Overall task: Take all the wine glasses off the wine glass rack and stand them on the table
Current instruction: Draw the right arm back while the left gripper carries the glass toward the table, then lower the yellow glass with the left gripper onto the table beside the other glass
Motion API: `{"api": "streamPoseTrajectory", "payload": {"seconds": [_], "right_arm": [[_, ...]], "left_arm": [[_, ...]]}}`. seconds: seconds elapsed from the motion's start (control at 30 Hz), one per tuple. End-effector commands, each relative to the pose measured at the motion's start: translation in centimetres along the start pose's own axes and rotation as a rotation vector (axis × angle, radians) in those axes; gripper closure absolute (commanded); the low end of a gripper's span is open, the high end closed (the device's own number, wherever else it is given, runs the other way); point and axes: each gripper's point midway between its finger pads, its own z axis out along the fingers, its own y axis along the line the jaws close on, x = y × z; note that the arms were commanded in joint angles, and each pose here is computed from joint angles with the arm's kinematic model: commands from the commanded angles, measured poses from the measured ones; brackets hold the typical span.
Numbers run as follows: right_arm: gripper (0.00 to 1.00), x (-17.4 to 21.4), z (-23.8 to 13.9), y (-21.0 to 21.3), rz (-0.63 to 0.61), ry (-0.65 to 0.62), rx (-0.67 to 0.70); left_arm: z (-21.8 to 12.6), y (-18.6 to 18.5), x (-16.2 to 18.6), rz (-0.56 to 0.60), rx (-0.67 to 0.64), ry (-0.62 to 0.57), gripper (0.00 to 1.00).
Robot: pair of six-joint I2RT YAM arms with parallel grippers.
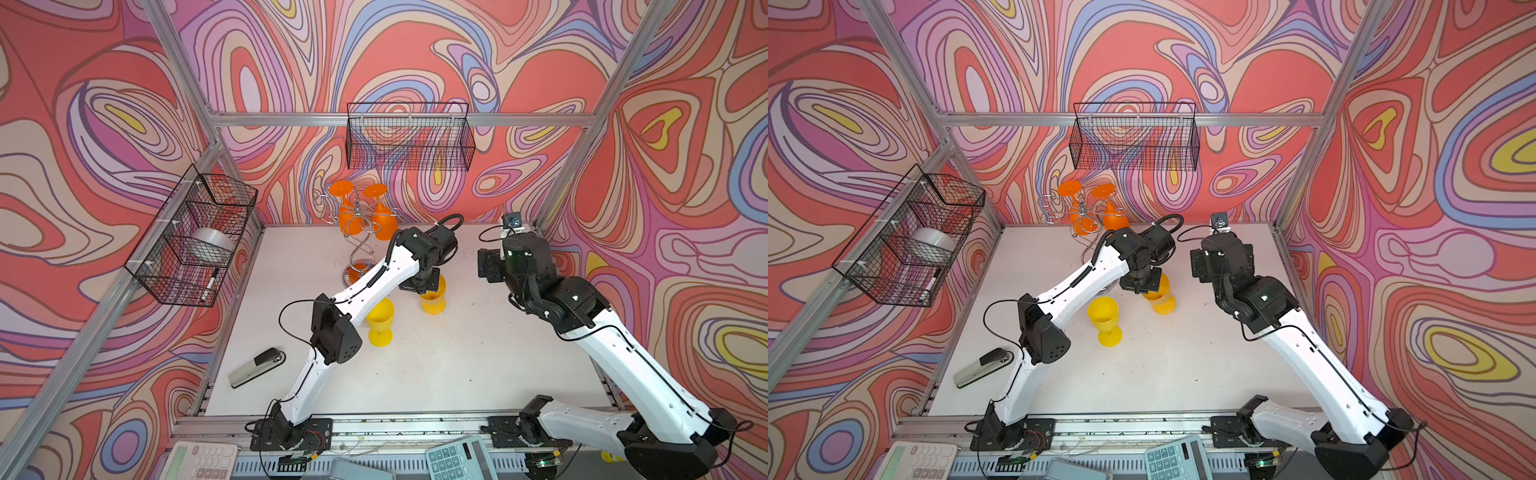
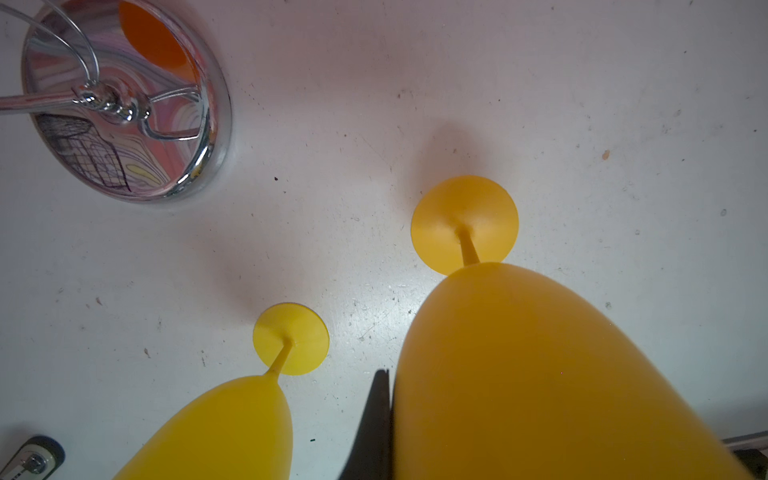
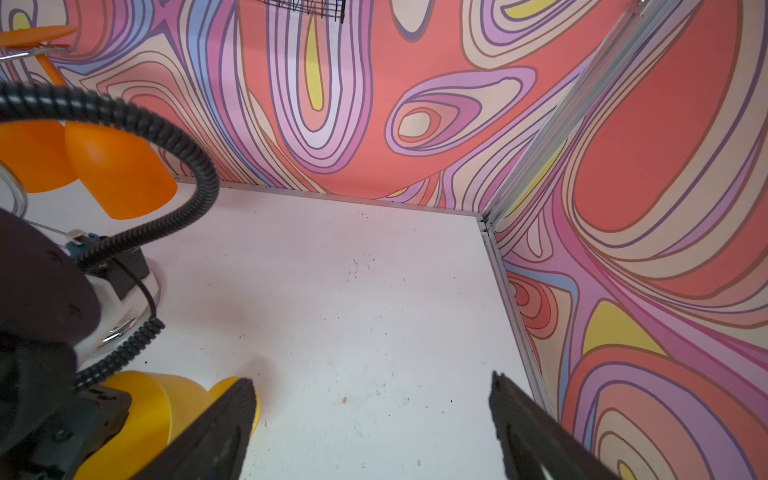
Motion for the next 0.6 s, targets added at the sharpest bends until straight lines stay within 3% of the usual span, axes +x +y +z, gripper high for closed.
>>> {"api": "streamPoseTrajectory", "payload": {"seconds": [0.0,0.3,0.57], "right_arm": [[0.07,0.3,-0.3,-0.3,0.028,0.006,-0.012],[0.07,0.3,0.2,0.2,0.051,0.012,-0.040],[0.07,1.0,0.4,0.4,0.054,0.028,-0.049]], "left_arm": [[0.0,1.7,0.2,0.088,-0.063,0.026,1.00],[-0.2,4.3,0.1,0.184,-0.191,0.018,1.00],[0.5,5.1,0.5,0.178,-0.157,0.072,0.98]]}}
